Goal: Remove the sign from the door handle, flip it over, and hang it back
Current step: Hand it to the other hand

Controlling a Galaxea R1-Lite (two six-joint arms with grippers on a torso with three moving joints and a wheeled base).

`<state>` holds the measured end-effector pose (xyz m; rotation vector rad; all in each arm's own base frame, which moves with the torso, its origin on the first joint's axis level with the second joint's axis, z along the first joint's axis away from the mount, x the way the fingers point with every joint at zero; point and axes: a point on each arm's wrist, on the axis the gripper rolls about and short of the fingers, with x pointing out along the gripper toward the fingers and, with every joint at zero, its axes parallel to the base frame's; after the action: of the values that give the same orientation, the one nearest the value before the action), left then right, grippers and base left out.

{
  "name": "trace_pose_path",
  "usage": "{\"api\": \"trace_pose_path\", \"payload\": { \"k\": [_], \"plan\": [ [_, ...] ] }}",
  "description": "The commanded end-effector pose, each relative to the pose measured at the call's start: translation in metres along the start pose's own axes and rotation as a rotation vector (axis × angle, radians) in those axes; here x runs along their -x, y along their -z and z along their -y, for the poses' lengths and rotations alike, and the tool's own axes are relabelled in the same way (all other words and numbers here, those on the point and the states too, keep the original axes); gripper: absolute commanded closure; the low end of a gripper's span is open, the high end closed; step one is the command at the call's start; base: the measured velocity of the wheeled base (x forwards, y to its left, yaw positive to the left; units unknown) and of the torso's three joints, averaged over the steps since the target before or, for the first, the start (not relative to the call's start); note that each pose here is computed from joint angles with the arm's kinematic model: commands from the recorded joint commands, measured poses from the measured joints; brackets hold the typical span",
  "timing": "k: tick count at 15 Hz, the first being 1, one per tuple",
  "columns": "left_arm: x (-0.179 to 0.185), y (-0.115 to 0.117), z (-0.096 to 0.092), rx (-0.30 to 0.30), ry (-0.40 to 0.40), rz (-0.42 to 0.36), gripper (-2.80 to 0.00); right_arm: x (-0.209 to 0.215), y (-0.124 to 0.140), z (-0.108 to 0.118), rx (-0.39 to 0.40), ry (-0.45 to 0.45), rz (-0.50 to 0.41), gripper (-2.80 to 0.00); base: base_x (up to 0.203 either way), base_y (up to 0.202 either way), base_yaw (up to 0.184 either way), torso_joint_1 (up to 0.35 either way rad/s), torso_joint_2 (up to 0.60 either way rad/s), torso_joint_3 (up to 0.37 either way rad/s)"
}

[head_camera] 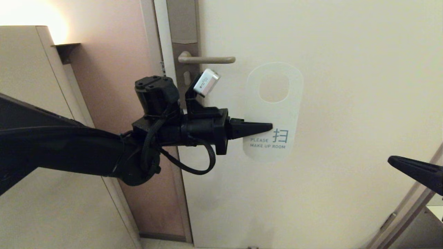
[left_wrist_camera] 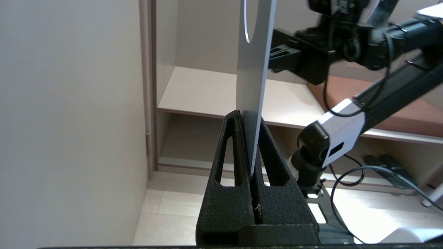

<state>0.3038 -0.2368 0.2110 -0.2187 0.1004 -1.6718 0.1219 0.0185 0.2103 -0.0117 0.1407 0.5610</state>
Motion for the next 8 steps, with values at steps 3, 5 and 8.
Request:
{"api": "trace_pose_path", "payload": {
  "k": [3,5,8],
  "plan": [
    [-0.011,0.002,-0.005,-0.003,0.026,0.001,0.00,-0.032,-0.002,-0.001,-0.010,-0.117,-0.060,0.00,0.000,0.000,0.000,0.000,0.00,0.000],
    [-0.017,0.004,-0.008,-0.006,0.034,0.001,0.00,-0.041,-0.003,0.000,-0.005,-0.133,-0.053,0.00,0.000,0.000,0.000,0.000,0.00,0.000],
    [-0.027,0.000,-0.015,-0.016,0.050,0.014,0.00,-0.058,-0.011,0.001,0.011,-0.166,-0.028,0.00,0.000,0.000,0.000,0.000,0.00,0.000]
  ]
}}
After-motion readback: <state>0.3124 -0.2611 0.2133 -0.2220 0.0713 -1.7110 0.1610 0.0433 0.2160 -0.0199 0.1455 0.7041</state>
